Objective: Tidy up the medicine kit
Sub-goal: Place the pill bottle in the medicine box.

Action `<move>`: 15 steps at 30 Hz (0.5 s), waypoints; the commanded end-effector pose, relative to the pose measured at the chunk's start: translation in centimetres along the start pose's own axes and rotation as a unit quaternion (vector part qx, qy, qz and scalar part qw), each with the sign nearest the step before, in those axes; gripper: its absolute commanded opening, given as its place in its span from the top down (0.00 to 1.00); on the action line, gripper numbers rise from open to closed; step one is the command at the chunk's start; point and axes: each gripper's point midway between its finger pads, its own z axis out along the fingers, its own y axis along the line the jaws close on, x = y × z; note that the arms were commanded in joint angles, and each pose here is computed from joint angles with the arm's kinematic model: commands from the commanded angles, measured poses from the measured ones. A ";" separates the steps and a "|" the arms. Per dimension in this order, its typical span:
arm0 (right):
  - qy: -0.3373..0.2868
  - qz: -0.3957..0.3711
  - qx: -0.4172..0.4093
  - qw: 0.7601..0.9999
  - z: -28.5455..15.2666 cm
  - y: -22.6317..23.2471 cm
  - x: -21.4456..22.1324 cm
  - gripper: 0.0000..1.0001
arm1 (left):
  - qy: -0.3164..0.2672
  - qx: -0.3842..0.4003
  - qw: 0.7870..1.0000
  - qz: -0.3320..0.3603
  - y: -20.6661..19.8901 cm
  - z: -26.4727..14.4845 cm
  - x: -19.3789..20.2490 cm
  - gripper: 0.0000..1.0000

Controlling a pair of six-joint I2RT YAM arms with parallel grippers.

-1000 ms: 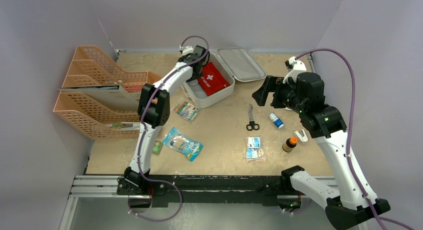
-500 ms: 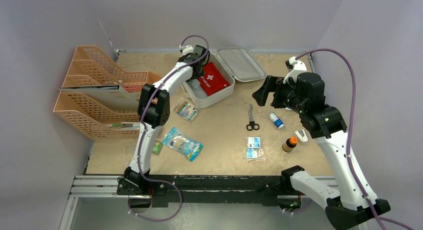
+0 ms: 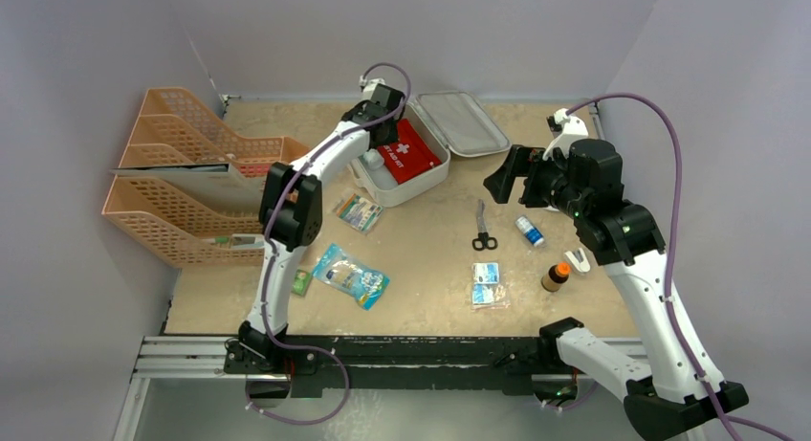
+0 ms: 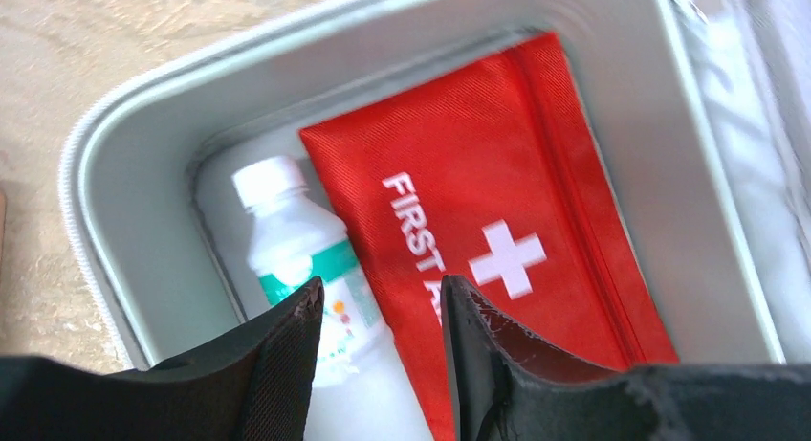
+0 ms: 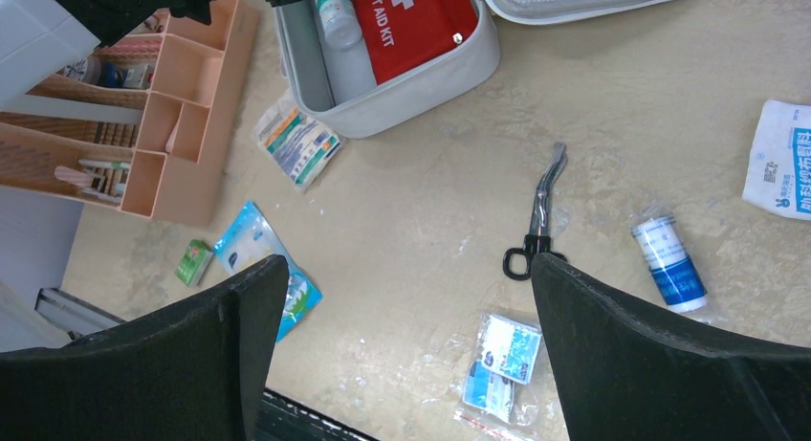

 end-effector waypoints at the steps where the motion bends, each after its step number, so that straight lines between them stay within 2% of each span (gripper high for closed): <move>1: -0.021 -0.013 0.003 1.000 -0.5 0.0 -1.1 0.01 | -0.026 0.098 0.992 0.077 -3.2 -4.3 -2.4 0.55; 8: -0.019 -0.013 0.003 1.000 -0.4 0.0 -1.0 0.01 | 0.026 0.195 0.966 0.170 -4.5 -5.8 1.4 0.61; 15: -0.020 -0.014 0.002 1.000 -0.5 0.0 -1.1 0.01 | 0.059 0.181 0.951 0.245 -3.0 -4.4 3.8 0.64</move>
